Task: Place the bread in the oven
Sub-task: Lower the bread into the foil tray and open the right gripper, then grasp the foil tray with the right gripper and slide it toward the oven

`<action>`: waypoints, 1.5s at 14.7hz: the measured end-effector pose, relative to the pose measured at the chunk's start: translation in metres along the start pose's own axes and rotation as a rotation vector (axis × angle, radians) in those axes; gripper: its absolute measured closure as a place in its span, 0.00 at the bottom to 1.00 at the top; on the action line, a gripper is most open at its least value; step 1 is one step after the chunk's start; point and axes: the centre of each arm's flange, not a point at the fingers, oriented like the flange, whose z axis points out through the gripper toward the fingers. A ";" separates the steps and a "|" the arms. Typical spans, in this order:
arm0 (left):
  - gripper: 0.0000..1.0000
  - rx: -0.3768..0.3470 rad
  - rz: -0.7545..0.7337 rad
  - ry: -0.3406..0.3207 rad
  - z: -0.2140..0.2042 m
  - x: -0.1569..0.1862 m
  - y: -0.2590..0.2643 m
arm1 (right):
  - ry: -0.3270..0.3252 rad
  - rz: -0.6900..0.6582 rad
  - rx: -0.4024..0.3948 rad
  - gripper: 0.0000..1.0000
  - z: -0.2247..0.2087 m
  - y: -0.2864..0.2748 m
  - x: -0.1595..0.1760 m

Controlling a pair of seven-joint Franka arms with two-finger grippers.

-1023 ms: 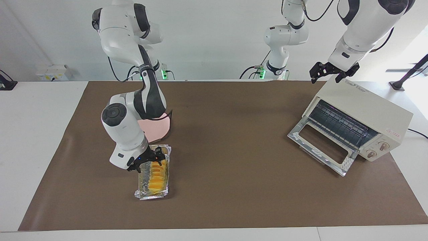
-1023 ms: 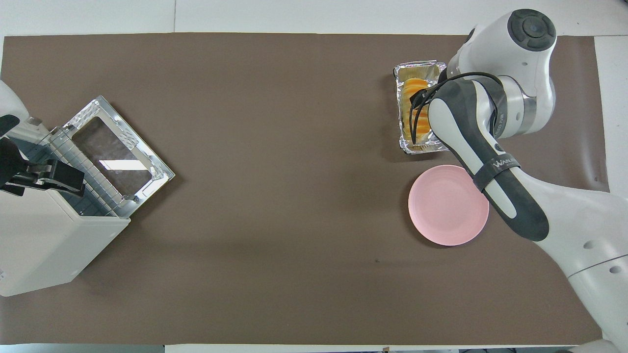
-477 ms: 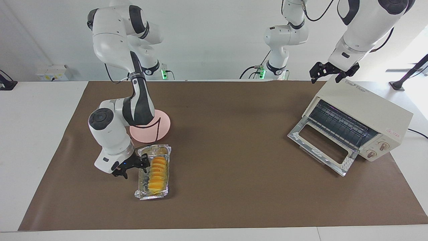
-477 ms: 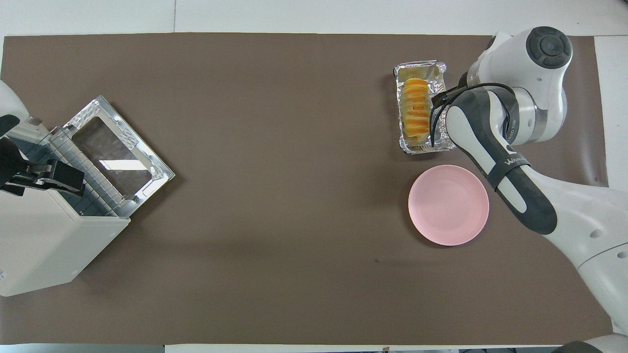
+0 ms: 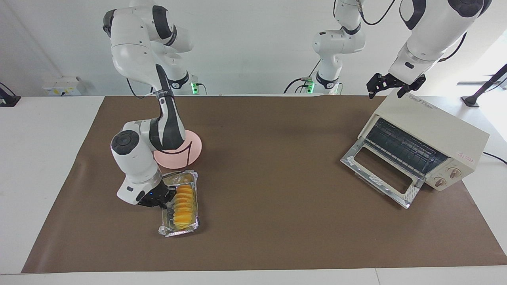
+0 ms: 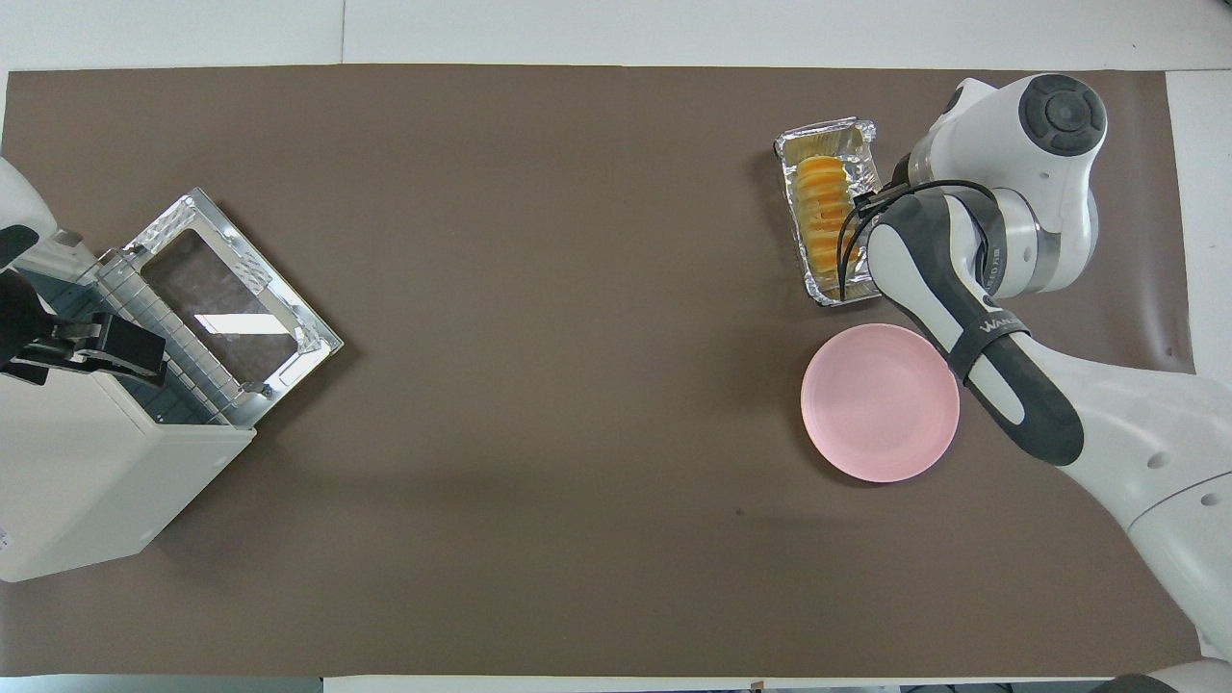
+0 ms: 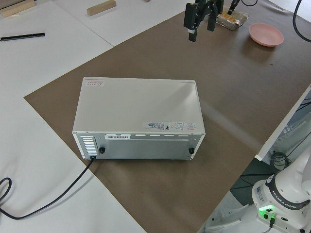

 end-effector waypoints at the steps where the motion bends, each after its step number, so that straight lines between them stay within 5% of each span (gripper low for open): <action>1: 0.00 0.000 0.000 0.000 0.000 0.000 0.000 | -0.001 -0.001 0.000 0.98 -0.001 -0.001 0.000; 7: 0.00 0.000 0.000 0.000 0.000 0.000 0.000 | -0.092 -0.023 0.048 0.98 -0.057 -0.027 0.010; 13: 0.00 0.000 0.000 0.000 0.000 0.000 0.000 | -0.083 0.074 0.128 0.98 -0.149 -0.196 0.037; 17: 0.00 0.000 0.000 0.000 0.000 0.000 0.000 | -0.042 0.099 0.151 0.98 -0.142 -0.319 0.031; 22: 0.00 0.000 0.000 0.000 0.000 0.000 0.000 | -0.026 0.170 0.167 0.98 -0.074 -0.362 0.025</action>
